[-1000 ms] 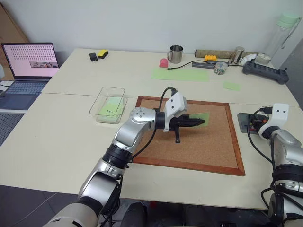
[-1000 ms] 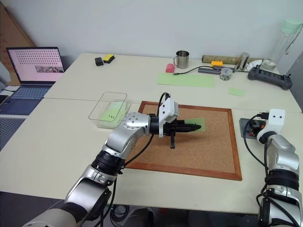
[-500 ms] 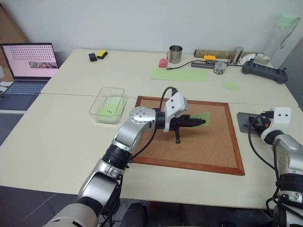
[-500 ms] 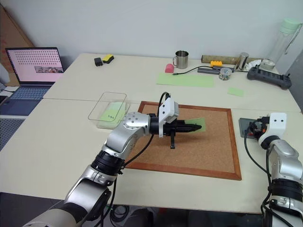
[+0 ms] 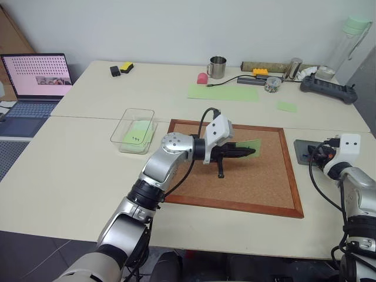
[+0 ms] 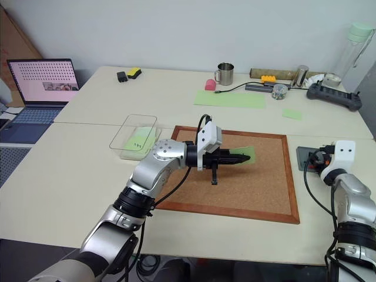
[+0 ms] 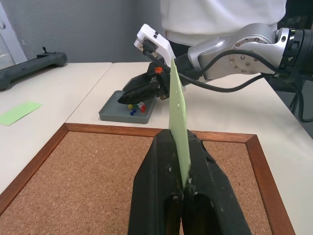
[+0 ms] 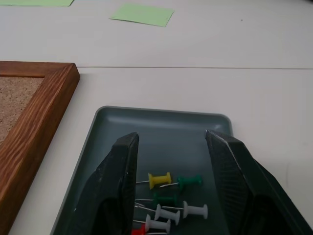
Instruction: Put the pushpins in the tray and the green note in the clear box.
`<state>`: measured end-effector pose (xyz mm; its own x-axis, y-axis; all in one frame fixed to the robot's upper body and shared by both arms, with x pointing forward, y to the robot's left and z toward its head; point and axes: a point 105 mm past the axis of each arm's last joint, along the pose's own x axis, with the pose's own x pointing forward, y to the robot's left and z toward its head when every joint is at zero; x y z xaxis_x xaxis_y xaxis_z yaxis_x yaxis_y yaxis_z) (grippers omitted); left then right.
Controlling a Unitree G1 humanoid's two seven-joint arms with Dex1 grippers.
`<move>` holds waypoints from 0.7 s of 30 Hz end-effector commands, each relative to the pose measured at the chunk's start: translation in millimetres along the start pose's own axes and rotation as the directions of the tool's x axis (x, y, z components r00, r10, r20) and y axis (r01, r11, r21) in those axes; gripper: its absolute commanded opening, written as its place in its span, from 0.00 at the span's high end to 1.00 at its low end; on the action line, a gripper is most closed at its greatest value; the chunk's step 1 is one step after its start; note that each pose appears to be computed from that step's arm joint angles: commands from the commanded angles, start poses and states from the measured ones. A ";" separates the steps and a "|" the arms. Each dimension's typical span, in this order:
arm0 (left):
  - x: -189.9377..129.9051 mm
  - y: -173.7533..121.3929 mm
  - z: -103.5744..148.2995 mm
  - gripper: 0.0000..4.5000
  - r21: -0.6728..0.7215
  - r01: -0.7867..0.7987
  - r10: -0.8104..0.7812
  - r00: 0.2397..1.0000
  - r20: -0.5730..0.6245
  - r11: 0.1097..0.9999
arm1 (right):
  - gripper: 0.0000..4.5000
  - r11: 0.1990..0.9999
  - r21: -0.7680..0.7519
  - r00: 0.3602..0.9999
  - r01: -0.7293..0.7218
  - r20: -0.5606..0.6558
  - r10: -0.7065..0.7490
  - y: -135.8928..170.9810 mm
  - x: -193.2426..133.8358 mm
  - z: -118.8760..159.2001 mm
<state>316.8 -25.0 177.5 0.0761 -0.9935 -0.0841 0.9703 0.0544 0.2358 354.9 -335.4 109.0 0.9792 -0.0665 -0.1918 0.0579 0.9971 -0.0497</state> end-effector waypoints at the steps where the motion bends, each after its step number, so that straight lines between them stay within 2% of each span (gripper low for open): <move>1: 0.0 1.9 10.6 1.00 0.037 -0.005 0.004 1.000 0.023 0.999 | 0.50 0.999 -0.054 0.996 0.001 0.093 0.004 -2.4 -3.6 27.6; 8: -11.7 12.1 13.5 1.00 0.010 -0.054 0.053 0.998 0.033 0.999 | 0.50 0.981 -0.001 0.950 -0.192 0.253 0.186 28.3 -17.4 70.7; 10: -20.9 21.3 17.0 1.00 -0.014 -0.103 0.104 0.994 0.043 0.995 | 0.50 0.959 -0.017 0.922 -0.281 0.273 0.275 42.7 -27.4 79.3; 13: -48.5 46.3 19.6 1.00 -0.044 -0.260 0.262 0.964 0.040 0.965 | 0.50 0.900 -0.102 0.856 -0.424 0.279 0.435 72.9 -49.6 91.4; 18: -102.2 74.6 24.6 1.00 -0.089 -0.519 0.523 0.851 0.036 0.850 | 0.50 0.747 -0.296 0.717 -0.596 0.224 0.661 128.9 -84.9 96.2; 21: -134.4 88.5 22.2 1.00 -0.093 -0.683 0.687 0.727 0.015 0.725 | 0.50 0.680 -0.353 0.651 -0.642 0.218 0.728 151.3 -96.4 101.5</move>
<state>384.2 90.6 214.6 0.6341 -0.7711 0.0573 0.7626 0.6359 0.1186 298.7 -189.8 204.2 0.7716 0.6356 0.0257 -0.6201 0.7606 -0.1924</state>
